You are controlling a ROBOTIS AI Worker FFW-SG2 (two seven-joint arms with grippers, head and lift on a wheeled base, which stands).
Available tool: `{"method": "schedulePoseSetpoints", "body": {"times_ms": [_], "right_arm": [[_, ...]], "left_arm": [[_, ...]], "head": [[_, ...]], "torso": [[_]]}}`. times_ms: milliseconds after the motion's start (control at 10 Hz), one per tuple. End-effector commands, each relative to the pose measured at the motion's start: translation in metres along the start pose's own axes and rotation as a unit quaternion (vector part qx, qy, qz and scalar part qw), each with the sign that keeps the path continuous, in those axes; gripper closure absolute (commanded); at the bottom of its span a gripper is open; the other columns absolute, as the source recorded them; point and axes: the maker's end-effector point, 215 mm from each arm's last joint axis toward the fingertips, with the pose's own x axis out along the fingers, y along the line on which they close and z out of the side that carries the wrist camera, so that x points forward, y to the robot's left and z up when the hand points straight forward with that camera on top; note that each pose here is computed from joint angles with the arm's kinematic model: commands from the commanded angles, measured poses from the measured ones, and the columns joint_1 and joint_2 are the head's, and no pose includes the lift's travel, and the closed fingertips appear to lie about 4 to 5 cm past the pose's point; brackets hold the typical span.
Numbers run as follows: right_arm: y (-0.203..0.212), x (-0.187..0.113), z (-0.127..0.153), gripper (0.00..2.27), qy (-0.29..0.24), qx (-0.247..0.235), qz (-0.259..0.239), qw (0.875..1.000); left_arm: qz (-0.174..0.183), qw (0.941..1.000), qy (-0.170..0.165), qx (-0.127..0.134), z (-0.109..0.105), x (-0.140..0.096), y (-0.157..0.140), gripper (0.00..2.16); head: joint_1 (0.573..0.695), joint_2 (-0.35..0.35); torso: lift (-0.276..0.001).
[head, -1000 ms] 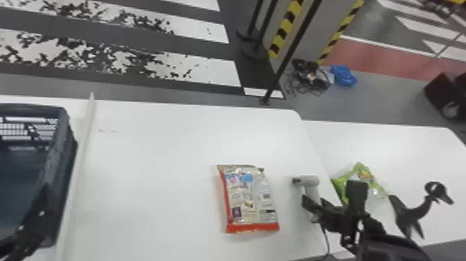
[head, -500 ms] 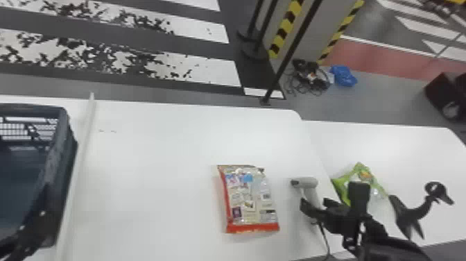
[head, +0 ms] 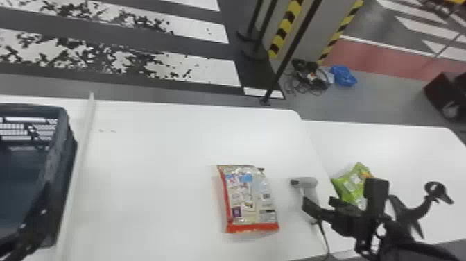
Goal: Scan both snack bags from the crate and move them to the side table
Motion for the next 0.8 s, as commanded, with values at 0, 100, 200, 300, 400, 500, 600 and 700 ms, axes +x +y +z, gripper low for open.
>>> {"method": "schedulePoseSetpoints", "body": {"times_ms": [0,100,200,300,400,500,600,700], "right_arm": [[0.023,-0.009,0.001,0.09,0.027,0.01,0.026,0.999],[0.037,-0.012,-0.001,0.09,0.046,0.017,0.047,0.998],[0.057,-0.015,-0.004,0.12,0.077,0.035,0.087,0.993],[0.071,-0.015,-0.002,0.13,0.1,0.043,0.118,0.987],[0.078,-0.014,-0.003,0.13,0.124,0.038,0.132,0.983],[0.086,-0.009,-0.001,0.13,0.133,0.048,0.151,0.978],[0.088,0.001,0.001,0.13,0.139,0.047,0.164,0.976],[0.091,0.012,0.002,0.13,0.141,0.049,0.185,0.971]], "left_arm": [[0.0,1.0,0.009,-0.002,-0.006,-0.001,0.0,0.07],[-0.001,1.0,0.008,-0.002,-0.005,0.0,0.0,0.07],[-0.001,0.9999,0.01,-0.002,-0.005,-0.001,-0.001,0.07],[-0.003,0.9999,0.01,-0.003,-0.005,-0.002,-0.002,0.07],[-0.002,1.0,0.01,-0.001,-0.004,-0.002,-0.001,0.07],[-0.002,0.9999,0.011,-0.001,-0.005,-0.003,0.0,0.07],[-0.001,0.9999,0.011,-0.001,-0.005,-0.003,0.0,0.07],[-0.001,0.9999,0.012,-0.001,-0.006,-0.003,0.0,0.07]], "head": [[0.695,-0.35],[0.695,-0.35],[0.695,-0.35],[0.695,-0.35],[0.695,-0.35],[0.695,-0.35],[0.695,-0.347],[0.695,-0.334]], "torso": [[-0.029],[-0.029],[-0.029],[-0.029],[-0.029],[-0.029],[-0.029],[-0.029]]}}
